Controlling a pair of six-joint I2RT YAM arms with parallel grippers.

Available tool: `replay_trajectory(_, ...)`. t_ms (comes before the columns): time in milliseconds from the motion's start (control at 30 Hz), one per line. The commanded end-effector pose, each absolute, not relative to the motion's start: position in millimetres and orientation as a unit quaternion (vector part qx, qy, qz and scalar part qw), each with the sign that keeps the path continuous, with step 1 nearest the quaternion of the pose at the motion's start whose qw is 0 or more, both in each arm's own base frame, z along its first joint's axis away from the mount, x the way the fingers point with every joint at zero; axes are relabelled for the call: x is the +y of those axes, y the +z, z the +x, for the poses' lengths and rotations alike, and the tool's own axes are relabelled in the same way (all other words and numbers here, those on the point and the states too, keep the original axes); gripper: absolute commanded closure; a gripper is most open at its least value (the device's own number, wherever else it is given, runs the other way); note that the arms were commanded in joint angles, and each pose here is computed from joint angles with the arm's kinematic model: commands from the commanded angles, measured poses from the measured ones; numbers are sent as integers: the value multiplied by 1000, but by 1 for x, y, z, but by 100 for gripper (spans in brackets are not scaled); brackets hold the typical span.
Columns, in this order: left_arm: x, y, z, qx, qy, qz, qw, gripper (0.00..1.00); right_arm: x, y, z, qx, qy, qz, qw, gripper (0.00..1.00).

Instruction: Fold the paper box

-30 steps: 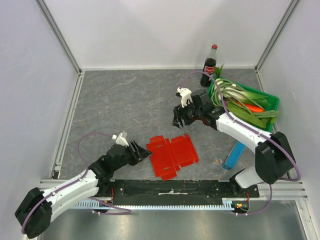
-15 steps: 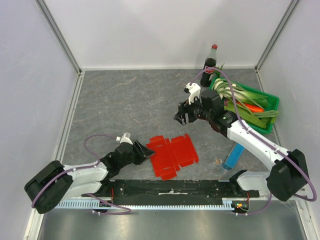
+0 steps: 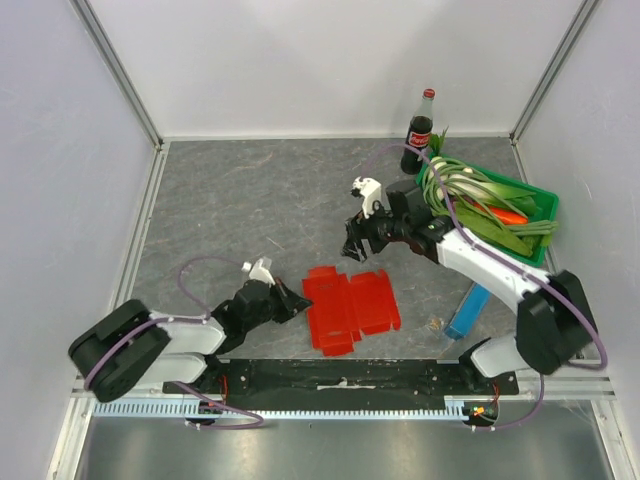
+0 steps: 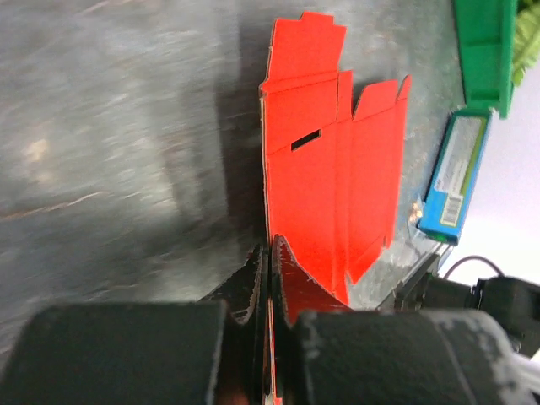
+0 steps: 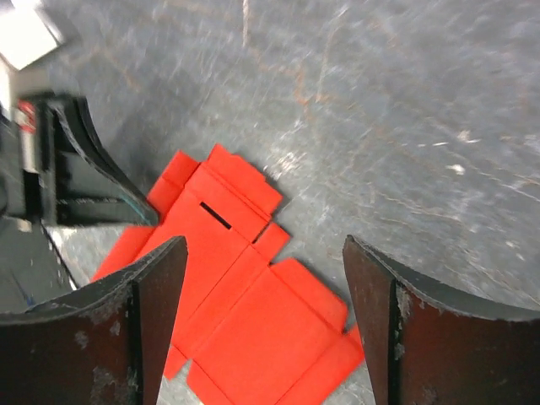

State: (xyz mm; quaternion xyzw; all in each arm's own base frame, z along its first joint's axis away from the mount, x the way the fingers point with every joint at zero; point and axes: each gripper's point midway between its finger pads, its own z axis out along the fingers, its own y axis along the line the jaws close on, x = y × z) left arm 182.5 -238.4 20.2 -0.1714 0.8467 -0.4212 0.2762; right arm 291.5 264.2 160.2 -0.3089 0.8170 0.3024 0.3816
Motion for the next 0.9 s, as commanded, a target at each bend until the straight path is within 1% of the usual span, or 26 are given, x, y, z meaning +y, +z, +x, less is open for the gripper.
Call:
replay_trajectory(0,-260,85,201,830,-412,30,375,98,287,152,275,777,355,-421,305,18)
replay_trajectory(33,-263,95,203,840,-394,64,368,98,292,156,274,768,368,-428,303,16)
replay_trajectory(67,-267,100,199,834,-389,128,371,98,298,163,269,751,391,-440,300,16)
replay_trajectory(100,-266,102,198,836,-382,152,364,98,302,173,273,739,396,-447,313,15)
replay_trajectory(133,-271,114,203,834,-380,167,365,98,306,180,279,728,395,-451,333,11)
replay_trajectory(167,-265,106,196,845,-372,190,333,98,307,183,284,724,390,-452,346,9)
replay_trajectory(267,-262,115,190,847,-368,223,312,98,310,192,291,703,389,-476,358,8)
replay_trajectory(300,-262,120,190,844,-368,230,316,98,313,199,293,690,402,-486,355,8)
replay_trajectory(333,-262,128,190,839,-369,238,322,98,310,196,284,690,412,-494,331,10)
replay_trajectory(367,-259,139,192,830,-366,245,343,98,311,197,279,672,421,-516,325,11)
replay_trajectory(400,-257,144,192,830,-363,246,346,98,315,203,272,647,446,-533,313,13)
replay_trajectory(433,-257,158,195,822,-366,247,360,98,310,197,260,650,457,-537,284,16)
replay_trajectory(500,-257,173,194,811,-369,260,372,98,306,196,255,637,467,-546,278,18)
replay_trajectory(533,-260,187,197,802,-374,265,382,98,307,200,248,623,491,-545,272,21)
replay_trajectory(700,-265,208,195,775,-381,315,394,98,306,201,235,598,519,-554,257,27)
replay_trajectory(733,-266,214,194,770,-382,322,397,98,306,199,234,599,521,-553,253,34)
replay_trajectory(800,-267,219,193,762,-382,340,398,98,307,202,229,585,539,-553,248,44)
replay_trajectory(833,-268,225,196,759,-381,344,402,98,308,204,227,578,547,-554,246,52)
replay_trajectory(867,-267,226,198,759,-372,349,405,98,309,207,225,571,555,-553,246,56)
